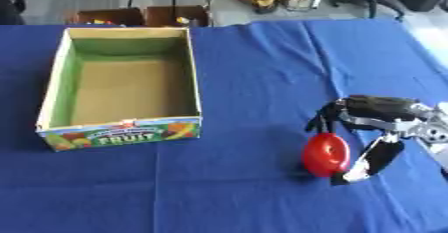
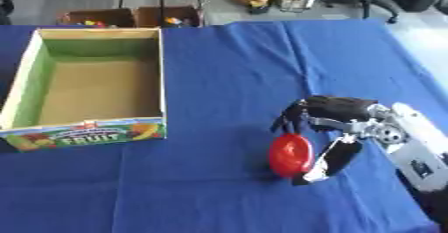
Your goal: Pick up objects on the table and place them in the box.
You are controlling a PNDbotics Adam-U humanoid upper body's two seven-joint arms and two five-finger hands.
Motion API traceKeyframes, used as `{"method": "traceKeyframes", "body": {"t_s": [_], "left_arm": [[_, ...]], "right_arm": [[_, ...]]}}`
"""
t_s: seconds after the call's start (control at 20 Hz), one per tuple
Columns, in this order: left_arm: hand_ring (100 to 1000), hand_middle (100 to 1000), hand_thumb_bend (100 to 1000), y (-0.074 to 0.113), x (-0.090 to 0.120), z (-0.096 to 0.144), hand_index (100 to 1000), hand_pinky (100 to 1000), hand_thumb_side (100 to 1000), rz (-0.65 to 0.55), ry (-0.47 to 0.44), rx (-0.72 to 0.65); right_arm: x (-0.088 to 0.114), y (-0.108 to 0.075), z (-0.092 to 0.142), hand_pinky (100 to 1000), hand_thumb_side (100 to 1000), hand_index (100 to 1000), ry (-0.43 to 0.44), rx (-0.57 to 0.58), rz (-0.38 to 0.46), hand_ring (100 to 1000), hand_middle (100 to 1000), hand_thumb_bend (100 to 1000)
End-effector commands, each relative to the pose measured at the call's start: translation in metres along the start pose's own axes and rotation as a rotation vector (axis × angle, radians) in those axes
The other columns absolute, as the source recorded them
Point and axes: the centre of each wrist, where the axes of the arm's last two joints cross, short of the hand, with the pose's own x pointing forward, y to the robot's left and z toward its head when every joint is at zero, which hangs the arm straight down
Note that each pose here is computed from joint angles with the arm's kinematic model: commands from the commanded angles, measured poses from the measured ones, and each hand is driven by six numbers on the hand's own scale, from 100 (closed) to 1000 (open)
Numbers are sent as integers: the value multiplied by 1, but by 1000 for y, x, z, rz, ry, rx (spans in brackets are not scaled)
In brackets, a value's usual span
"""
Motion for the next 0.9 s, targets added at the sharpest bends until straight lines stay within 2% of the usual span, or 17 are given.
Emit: {"method": "traceKeyframes", "body": {"t_s": [0.05, 0.55, 0.9], "left_arm": [[690, 762, 100, -2, 5, -7, 911, 707, 935, -7, -28, -26], [688, 762, 100, -2, 5, -8, 911, 706, 936, -6, -28, -29], [688, 762, 100, -2, 5, -7, 911, 706, 937, -6, -26, -30]], "right_arm": [[-3, -6, 3, 421, 417, 836, 20, -3, 17, 654, 681, 633], [-7, 2, 0, 373, 371, 784, 42, 9, 8, 613, 647, 534], [-9, 5, 0, 287, 360, 740, 57, -33, -23, 547, 569, 429]]}}
